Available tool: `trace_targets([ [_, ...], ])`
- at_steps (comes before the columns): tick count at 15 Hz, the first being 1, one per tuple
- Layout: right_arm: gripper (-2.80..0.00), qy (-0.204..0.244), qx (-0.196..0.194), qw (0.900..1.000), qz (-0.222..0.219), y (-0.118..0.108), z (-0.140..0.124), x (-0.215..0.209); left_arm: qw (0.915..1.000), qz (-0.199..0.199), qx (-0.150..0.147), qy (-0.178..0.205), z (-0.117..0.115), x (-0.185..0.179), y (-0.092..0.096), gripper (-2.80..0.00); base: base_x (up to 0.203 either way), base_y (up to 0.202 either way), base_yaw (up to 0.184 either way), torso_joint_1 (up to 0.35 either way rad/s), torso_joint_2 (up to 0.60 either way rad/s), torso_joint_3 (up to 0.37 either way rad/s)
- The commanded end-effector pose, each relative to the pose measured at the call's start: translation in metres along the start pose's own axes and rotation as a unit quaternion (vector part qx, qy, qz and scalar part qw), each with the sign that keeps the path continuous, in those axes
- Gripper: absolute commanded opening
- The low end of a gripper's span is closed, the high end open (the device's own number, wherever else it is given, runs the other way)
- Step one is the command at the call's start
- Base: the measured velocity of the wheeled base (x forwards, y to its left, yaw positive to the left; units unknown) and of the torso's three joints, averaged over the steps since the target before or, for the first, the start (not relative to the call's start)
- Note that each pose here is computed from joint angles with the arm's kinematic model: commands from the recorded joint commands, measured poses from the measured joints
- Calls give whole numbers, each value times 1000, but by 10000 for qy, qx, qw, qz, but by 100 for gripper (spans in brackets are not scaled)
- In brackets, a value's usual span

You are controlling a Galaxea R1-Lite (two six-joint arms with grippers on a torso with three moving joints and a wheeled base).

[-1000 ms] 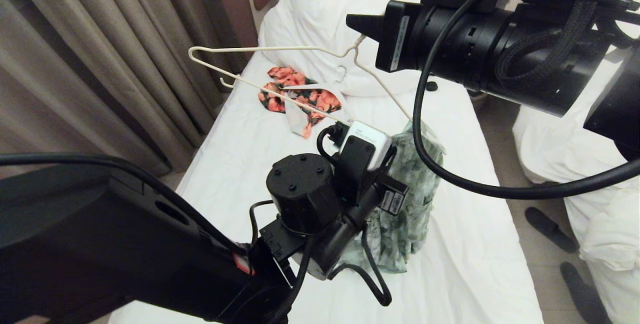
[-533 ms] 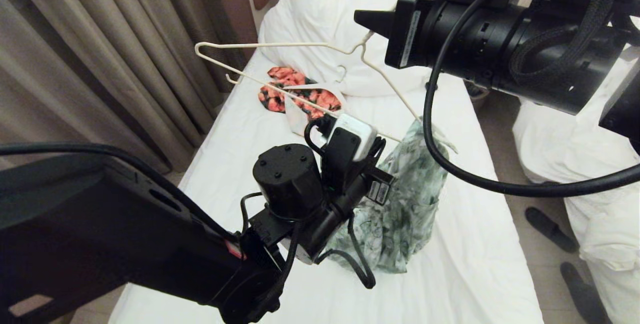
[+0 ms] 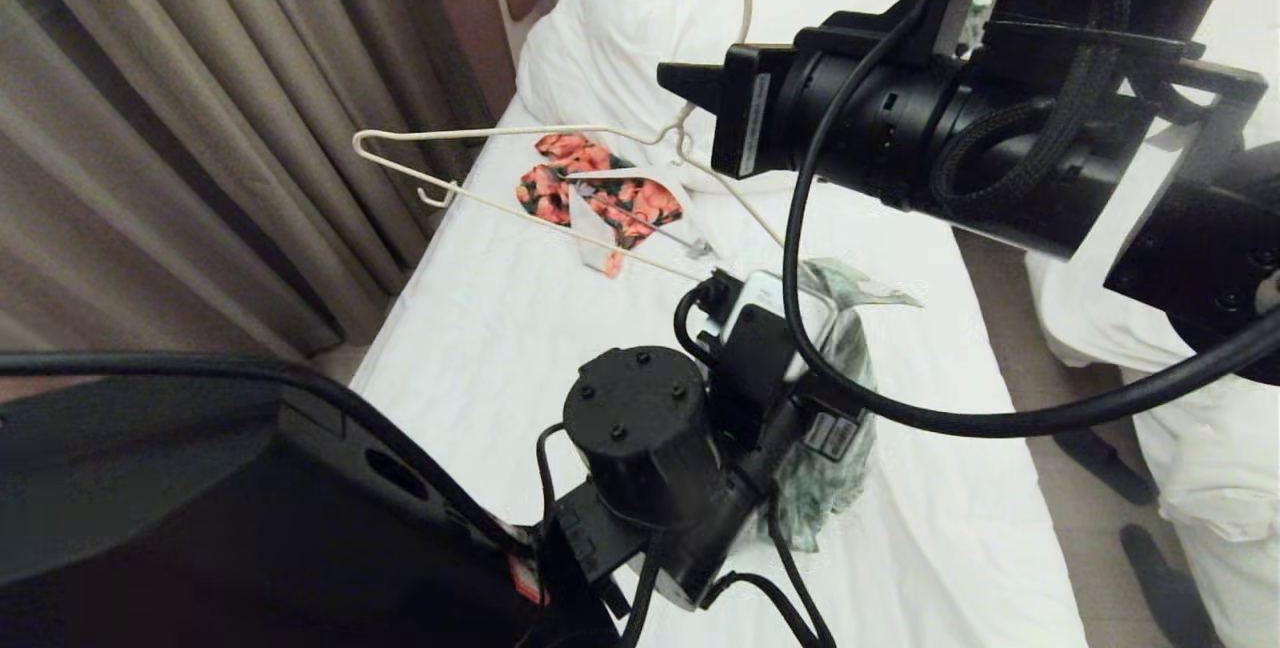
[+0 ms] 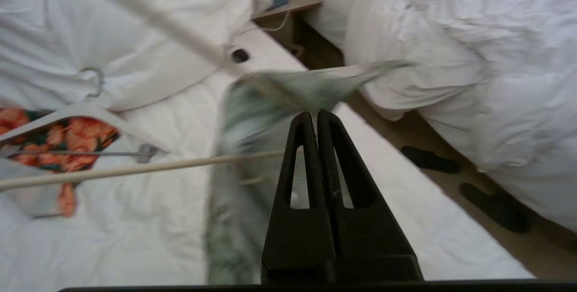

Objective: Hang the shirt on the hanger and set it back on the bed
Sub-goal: Take the clothes hanger out of the clothes

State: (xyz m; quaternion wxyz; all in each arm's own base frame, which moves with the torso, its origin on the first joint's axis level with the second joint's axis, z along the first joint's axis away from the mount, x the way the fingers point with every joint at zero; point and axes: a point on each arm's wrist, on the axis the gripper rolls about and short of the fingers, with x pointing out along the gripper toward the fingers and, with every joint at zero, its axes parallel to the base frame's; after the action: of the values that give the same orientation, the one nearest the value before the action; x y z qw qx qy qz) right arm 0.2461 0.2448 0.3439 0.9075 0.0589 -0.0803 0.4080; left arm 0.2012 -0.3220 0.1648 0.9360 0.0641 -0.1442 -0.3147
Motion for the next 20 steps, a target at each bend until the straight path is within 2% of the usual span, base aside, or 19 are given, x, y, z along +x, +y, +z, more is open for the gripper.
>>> trace_targets([
  [1, -280, 20, 7, 10000, 6, 1, -7, 9, 10000, 22, -30, -53, 3, -2, -4, -280, 0, 0, 0, 0, 0, 0],
  [3, -280, -17, 7, 9999, -160, 2, -8, 12, 9994, 60, -156, -312, 28, -12, 0, -280, 0, 0, 0, 0, 0, 0],
  [4, -280, -26, 3, 9998, -184, 0, -8, 11, 9992, 40, -176, -342, 33, -16, 0, -280, 0, 0, 0, 0, 0, 0],
  [9, -280, -223, -1, 9995, -207, 0, 7, 5, 9998, 221, -2, -17, -4, 6, 5, -280, 0, 0, 0, 0, 0, 0],
  [12, -280, -273, 94, 9994, -201, 0, 11, 2, 9998, 205, -5, 31, -11, 9, 2, -280, 0, 0, 0, 0, 0, 0],
  [14, -280, -314, 310, 9988, -192, 0, 13, 3, 9994, 200, -268, -27, -9, 10, 0, -280, 0, 0, 0, 0, 0, 0],
  [17, -280, -352, 325, 9987, -181, 1, 14, 4, 9995, 172, -254, 60, -21, 14, -5, -280, 0, 0, 0, 0, 0, 0],
  [20, -280, -400, 334, 9985, -170, 1, 15, 10, 9995, 43, -315, 36, -17, 10, -15, -280, 0, 0, 0, 0, 0, 0],
])
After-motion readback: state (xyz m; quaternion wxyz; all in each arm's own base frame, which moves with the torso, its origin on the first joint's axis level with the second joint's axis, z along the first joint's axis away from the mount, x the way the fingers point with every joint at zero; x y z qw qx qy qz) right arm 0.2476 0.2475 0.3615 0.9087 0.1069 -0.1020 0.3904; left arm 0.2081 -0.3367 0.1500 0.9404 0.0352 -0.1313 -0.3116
